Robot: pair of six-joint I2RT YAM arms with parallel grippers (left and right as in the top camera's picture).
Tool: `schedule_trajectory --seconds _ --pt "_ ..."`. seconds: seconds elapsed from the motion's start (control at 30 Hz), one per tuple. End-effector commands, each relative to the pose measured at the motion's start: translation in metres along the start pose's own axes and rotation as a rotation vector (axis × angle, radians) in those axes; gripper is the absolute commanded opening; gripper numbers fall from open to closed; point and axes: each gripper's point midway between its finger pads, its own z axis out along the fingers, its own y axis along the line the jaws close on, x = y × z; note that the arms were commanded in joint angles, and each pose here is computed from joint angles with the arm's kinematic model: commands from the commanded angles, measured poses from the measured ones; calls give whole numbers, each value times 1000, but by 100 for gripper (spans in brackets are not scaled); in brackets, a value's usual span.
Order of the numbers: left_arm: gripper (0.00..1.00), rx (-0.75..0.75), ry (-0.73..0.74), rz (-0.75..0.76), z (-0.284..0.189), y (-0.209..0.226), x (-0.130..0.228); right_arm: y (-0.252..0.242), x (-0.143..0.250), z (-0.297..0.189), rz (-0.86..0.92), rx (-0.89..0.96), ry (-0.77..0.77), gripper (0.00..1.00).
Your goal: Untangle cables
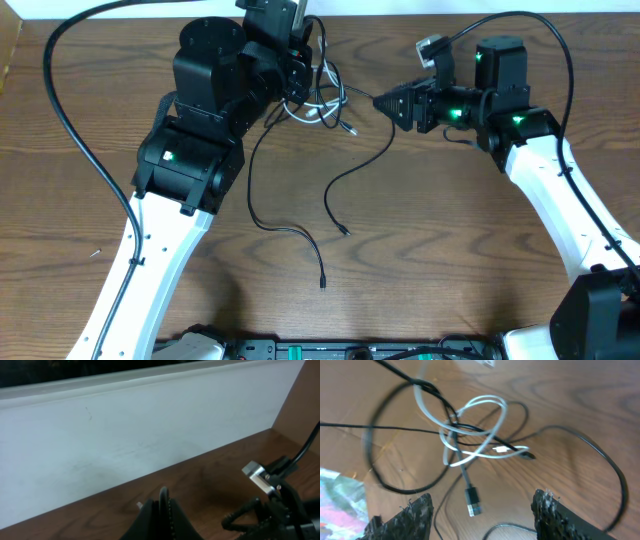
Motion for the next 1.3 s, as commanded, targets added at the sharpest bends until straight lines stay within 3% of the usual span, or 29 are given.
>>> schedule_trajectory --seconds 0.0,0.13,0.5,0.77,0.93,1.13,1.27 --pt "8 3 -9 -27 0 0 -3 30 -11 -1 -19 -104 -21 60" --pt "7 2 -6 -27 1 0 -2 49 -17 10 -68 -137 -45 61" --pt "8 3 -2 -32 1 0 -1 48 -18 37 -70 21 -78 59" --pt "8 3 1 -32 1 0 0 47 -23 37 -56 40 -105 51" --pt "8 3 2 -32 1 0 0 19 -17 33 -21 178 -92 51" --pt "7 3 1 -46 1 0 0 0 -6 41 -146 238 -46 53" --pt "7 3 1 -47 1 0 0 1 5 58 -195 176 -8 55"
